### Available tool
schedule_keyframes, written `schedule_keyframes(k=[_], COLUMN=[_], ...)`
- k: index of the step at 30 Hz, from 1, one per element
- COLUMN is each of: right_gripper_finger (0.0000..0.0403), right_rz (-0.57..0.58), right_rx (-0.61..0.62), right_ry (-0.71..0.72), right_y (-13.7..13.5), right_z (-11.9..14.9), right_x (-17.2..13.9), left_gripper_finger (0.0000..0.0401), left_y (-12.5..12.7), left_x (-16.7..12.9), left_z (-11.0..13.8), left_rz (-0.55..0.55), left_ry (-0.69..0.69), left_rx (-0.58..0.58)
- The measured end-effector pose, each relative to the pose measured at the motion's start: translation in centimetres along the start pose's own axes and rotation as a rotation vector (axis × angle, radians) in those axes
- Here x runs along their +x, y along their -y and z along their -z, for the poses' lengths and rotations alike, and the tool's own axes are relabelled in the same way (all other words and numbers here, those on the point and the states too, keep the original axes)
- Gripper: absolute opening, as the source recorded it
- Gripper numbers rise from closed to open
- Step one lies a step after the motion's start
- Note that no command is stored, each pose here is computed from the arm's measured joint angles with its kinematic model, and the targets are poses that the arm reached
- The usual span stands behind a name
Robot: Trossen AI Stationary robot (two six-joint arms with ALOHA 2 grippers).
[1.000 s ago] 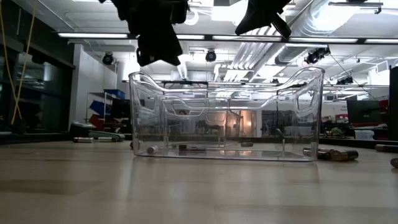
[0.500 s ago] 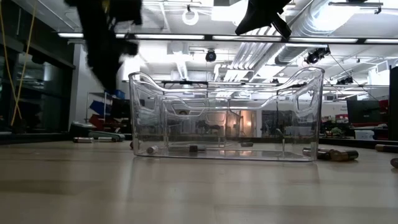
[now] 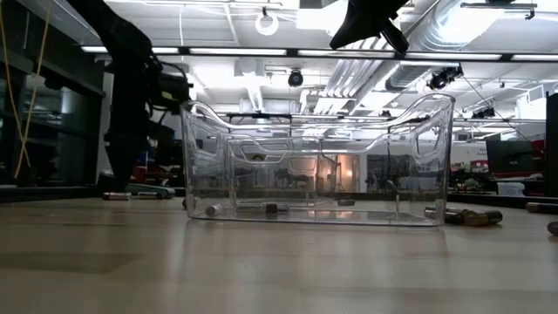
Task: Sort batteries
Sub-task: Put the silver battery into the bottom transparent bin
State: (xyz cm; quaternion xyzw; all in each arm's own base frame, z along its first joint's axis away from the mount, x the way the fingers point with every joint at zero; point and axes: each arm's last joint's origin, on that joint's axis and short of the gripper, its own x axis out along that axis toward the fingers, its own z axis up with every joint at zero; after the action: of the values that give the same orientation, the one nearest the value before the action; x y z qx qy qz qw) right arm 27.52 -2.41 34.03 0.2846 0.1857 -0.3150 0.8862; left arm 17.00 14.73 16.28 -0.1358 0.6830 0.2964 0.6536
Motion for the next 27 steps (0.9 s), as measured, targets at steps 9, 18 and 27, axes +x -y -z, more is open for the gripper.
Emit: schedule_keyframes(k=[9, 18, 27], right_gripper_finger=[0.0, 0.0, 0.0], right_rz=[0.0, -0.012, -0.01], right_rx=[0.037, 0.032, 0.025], right_ry=[0.0, -0.005, -0.004], right_y=[0.0, -0.4, -0.5], right_z=[0.0, 0.3, 0.4], right_x=[0.0, -0.2, -0.3], left_gripper_finger=[0.0182, 0.0031, 0.0031], left_y=[0.2, 1.1, 2.3], left_x=[3.4, 3.3, -1.8], left_z=[-1.1, -1.0, -0.5], left_rz=[0.042, 0.109, 0.227], left_ry=[-0.147, -0.142, 0.139], left_rx=[0.181, 0.105, 0.084])
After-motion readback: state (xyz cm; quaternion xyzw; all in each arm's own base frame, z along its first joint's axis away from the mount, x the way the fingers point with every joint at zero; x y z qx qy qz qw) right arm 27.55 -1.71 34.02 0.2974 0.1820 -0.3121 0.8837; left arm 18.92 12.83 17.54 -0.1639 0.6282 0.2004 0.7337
